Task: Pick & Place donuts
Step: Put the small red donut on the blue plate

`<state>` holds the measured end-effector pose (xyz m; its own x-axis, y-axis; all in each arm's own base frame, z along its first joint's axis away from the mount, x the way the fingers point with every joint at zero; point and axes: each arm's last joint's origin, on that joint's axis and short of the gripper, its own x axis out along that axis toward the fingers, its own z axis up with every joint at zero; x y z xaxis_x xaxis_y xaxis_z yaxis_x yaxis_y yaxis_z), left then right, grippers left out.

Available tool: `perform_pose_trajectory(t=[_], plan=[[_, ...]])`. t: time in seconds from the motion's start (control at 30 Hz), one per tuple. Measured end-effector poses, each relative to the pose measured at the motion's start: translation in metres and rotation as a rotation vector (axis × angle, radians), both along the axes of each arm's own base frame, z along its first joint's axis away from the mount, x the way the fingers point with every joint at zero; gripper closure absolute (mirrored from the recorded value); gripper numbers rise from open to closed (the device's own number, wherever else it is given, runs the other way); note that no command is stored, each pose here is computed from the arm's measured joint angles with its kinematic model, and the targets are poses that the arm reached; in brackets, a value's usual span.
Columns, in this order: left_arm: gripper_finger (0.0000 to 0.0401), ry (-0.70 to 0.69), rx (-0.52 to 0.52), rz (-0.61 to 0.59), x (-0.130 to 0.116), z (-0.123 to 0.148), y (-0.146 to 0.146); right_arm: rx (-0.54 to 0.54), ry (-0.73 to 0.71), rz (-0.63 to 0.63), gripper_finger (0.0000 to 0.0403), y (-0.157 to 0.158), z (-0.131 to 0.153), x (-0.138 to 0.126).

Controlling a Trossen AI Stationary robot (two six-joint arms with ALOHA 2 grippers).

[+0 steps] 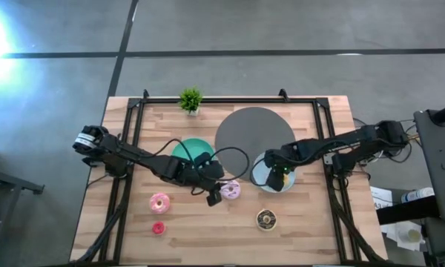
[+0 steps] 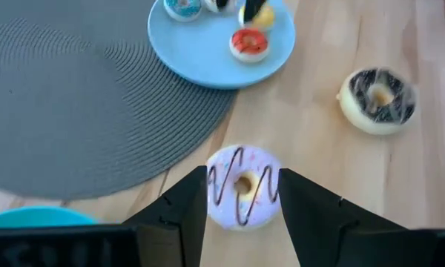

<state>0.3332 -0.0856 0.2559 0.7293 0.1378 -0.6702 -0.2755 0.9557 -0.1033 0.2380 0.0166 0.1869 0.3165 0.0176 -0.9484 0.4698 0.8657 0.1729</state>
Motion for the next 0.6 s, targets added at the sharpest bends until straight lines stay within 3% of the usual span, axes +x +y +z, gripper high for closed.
perform_pose_trajectory(t=[0.1, 0.27, 0.5, 0.6], plan=[[0.0261, 0.095, 0.018, -0.014, -0.007, -0.006, 0.0, -0.085, -0.078, 0.179, 0.0223, 0.008, 0.016, 0.003], [0.0261, 0.401, 0.039, -0.097, -0.036, -0.022, -0.011, -0.198, -0.191, 0.48, 0.0223, 0.032, 0.035, 0.009], [0.0261, 0.59, -0.06, -0.263, -0.08, -0.025, -0.071, -0.214, -0.194, 0.527, 0.0223, 0.044, 0.032, 0.019], [0.0261, 0.624, -0.168, -0.235, -0.098, -0.025, -0.098, -0.214, -0.178, 0.527, 0.0223, 0.044, 0.026, 0.022]])
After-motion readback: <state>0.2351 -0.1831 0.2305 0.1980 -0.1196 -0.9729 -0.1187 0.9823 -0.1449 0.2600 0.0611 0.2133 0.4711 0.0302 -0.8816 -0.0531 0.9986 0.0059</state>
